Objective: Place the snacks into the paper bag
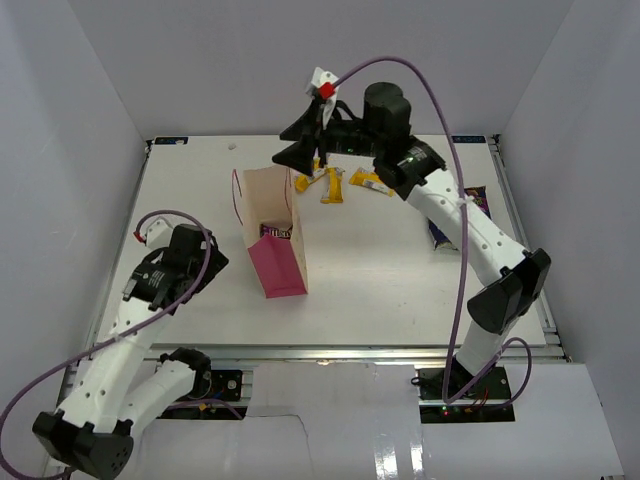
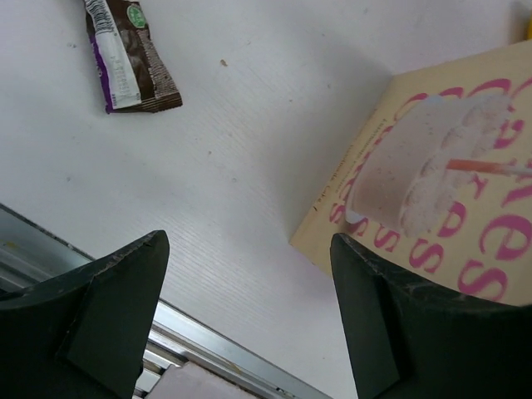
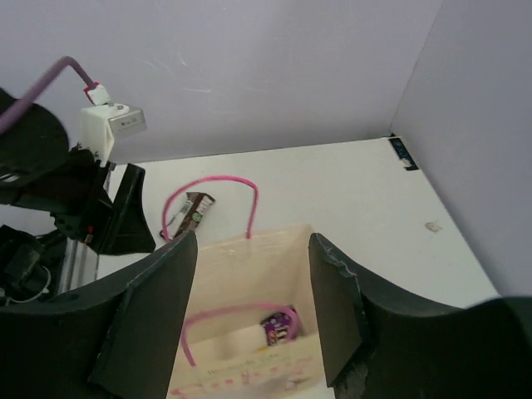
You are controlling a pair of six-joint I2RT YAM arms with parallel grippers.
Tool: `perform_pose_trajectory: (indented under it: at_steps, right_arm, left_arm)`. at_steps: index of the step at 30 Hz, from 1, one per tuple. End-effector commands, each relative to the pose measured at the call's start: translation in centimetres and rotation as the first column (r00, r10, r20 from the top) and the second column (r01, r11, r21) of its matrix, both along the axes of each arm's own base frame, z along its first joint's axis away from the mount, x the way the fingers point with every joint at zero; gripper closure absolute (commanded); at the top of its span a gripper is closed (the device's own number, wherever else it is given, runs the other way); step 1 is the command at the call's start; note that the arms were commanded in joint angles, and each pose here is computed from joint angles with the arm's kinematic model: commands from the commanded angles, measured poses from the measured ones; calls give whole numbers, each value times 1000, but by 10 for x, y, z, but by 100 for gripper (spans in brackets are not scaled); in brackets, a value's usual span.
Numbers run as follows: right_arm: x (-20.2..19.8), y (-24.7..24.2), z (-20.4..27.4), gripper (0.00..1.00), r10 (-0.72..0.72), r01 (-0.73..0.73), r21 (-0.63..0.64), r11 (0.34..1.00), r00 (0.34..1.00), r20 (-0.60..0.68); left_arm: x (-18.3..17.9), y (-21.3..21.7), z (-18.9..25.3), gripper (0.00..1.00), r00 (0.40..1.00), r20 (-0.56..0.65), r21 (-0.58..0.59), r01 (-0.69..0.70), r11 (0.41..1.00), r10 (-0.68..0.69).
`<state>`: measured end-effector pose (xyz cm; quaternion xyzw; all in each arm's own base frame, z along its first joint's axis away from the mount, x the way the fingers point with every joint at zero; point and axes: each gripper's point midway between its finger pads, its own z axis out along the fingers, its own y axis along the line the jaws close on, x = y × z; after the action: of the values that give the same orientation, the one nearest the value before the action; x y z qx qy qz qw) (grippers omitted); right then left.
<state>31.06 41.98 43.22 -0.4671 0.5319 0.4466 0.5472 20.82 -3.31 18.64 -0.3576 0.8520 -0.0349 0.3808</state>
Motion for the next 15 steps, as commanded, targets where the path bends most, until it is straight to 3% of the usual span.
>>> perform_pose_trajectory:
  at_steps: [1, 2, 4, 6, 7, 9, 10, 15]
  right_arm:
    - [2, -56, 35, 37, 33, -36, 26, 999, 992, 120]
    - [19, -76, 24, 36, -3, 2, 11, 1000, 995, 96]
    - [23, -98, -14, 33, 4, -2, -49, 999, 999, 36]
    - [32, -129, -35, 30, -56, 58, -94, 994, 998, 27]
    - [33, -139, -72, 29, -68, 66, -158, 985, 998, -6]
    - [33, -166, -91, 28, -127, 123, -195, 973, 992, -6]
    - [29, -174, -124, 27, -139, 121, -232, 965, 988, -64]
    - [16, -218, -172, 26, -229, 189, -283, 940, 967, -113]
  left_arm:
    - [16, 14, -21, 11, 994, -78, 30, -73, 997, 75]
    - [21, 27, -41, 11, 981, -169, 1, -99, 995, 98]
    - [30, 46, -58, 10, 961, -227, -20, -168, 986, 159]
    - [33, 81, -79, 10, 906, -327, 23, -275, 961, 267]
    - [37, 95, -83, 10, 891, -339, 40, -308, 951, 302]
    - [51, 106, -95, 9, 879, -381, 61, -286, 956, 287]
    - [62, 111, -97, 9, 888, -362, 59, -280, 958, 282]
    - [81, 122, -128, 11, 865, -443, 36, -243, 969, 234]
